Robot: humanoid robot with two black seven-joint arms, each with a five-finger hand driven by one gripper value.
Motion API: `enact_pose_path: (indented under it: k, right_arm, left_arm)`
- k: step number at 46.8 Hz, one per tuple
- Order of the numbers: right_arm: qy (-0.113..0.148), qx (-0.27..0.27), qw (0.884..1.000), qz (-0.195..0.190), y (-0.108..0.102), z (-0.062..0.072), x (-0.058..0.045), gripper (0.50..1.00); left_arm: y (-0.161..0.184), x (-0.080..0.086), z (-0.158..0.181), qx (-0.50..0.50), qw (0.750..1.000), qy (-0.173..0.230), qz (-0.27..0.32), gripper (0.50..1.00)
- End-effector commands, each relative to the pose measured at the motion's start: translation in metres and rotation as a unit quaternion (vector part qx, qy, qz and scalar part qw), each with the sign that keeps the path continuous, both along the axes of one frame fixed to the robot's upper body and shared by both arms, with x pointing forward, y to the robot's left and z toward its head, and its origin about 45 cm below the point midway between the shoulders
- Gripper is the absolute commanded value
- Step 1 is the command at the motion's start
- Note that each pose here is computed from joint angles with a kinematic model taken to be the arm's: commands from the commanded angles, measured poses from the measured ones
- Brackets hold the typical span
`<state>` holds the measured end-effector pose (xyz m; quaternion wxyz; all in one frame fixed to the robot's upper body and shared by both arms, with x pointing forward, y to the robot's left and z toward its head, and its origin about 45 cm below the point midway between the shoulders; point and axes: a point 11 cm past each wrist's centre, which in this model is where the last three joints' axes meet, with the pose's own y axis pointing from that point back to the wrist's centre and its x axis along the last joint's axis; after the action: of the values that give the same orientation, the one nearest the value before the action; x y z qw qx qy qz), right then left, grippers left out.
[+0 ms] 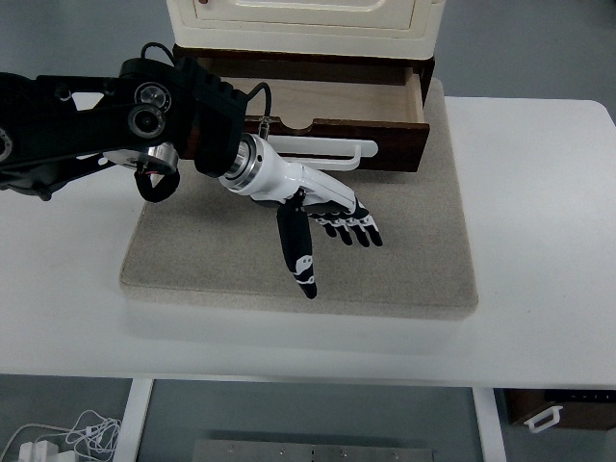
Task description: Close the drawer under the combination cabinet
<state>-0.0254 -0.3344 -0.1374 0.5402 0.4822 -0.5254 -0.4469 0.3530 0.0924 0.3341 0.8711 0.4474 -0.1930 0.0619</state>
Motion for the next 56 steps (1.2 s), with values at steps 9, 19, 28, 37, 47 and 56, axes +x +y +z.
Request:
enact_pose_path:
  k: [9, 19, 28, 37, 47, 56]
  right_arm:
    - [0.0, 0.0, 1.0, 0.001, 0.0, 0.0, 0.0, 0.952]
    - [0.0, 0.0, 1.0, 0.001, 0.0, 0.0, 0.0, 0.952]
    - [0.0, 0.0, 1.0, 0.001, 0.0, 0.0, 0.0, 0.952]
    - [0.0, 0.0, 1.0, 0.0, 0.0, 0.0, 0.0, 0.952]
    - [0.0, 0.0, 1.0, 0.001, 0.0, 0.0, 0.0, 0.952]
    - [0.0, 0.0, 1.0, 0.001, 0.0, 0.0, 0.0, 0.952]
  left_arm:
    - [0.019, 0.021, -0.005, 0.039, 0.998, -0.002, 0.039, 0.996]
    - [0.029, 0.035, 0.0, 0.048, 0.997, -0.01, 0.062, 0.996]
    - [0.026, 0.04, -0.002, 0.048, 0.997, -0.009, 0.066, 0.996]
    - [0.029, 0.046, 0.001, 0.048, 0.996, -0.013, 0.077, 0.996]
    - [0.033, 0.052, 0.004, 0.048, 0.995, -0.017, 0.087, 0.996]
    - [0.031, 0.06, 0.004, 0.047, 0.994, -0.02, 0.096, 0.996]
